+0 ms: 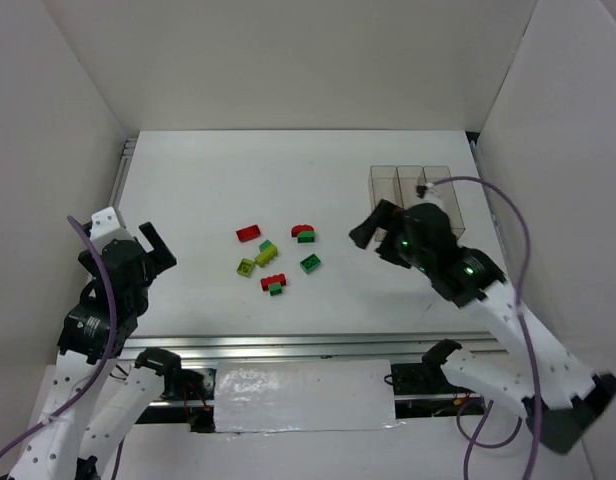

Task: Sort the legos into containers by color

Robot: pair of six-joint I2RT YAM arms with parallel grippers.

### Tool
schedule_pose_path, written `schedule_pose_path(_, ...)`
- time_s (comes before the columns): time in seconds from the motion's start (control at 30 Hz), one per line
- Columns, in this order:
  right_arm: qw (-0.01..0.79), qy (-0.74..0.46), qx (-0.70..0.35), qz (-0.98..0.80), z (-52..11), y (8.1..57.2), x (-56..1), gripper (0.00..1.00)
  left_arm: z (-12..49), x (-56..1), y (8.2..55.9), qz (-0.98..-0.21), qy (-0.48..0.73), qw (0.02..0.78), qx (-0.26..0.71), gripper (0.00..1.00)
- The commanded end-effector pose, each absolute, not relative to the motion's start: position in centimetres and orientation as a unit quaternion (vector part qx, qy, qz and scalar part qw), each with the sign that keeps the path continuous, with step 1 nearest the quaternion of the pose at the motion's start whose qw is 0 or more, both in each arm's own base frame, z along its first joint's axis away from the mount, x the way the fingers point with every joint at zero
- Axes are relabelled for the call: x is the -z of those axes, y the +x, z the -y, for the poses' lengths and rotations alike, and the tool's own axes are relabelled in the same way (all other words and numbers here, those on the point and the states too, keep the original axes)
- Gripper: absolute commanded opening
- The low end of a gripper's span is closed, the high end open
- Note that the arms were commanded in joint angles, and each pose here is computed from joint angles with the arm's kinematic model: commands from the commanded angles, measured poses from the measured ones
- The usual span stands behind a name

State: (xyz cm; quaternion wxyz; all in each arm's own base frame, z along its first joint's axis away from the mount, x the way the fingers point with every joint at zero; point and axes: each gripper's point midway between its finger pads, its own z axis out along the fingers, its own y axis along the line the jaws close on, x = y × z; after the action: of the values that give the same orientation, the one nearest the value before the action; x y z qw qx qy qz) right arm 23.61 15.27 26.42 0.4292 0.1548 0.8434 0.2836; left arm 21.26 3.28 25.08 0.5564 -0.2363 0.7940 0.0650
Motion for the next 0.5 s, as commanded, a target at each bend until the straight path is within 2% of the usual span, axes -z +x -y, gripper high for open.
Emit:
schedule_pose_path(0.0,0.426,0.236,-0.247,-0.838,-18.7,26.8,-24.4,0.99,-3.1,-26.7,21.7,-0.781,-0.238,0.574,-0.053,0.99)
schedule_pose_path(0.03,0.411,0.246,-0.187,-0.858,-19.3,28.1,-21.3,1.00,-3.1,-26.7,21.7,-0.782,-0.237,0.574,-0.053,0.99)
schedule_pose_path(0.2,0.386,0.281,-0.136,-0.868,-25.4,30.4,-17.1,1.00,-3.0,-26.6,21.8,-0.784,-0.234,0.573,-0.051,0.99)
schedule_pose_path(0.3,0.349,0.273,-0.076,-0.894,-28.0,31.8,-11.6,1.00,-2.8,-26.6,21.9,-0.785,-0.229,0.574,-0.047,0.99)
schedule_pose_path(0.47,0.320,0.275,-0.021,-0.906,-29.1,32.4,-8.0,1.00,-2.4,-26.4,22.1,-0.790,-0.220,0.571,-0.041,0.99)
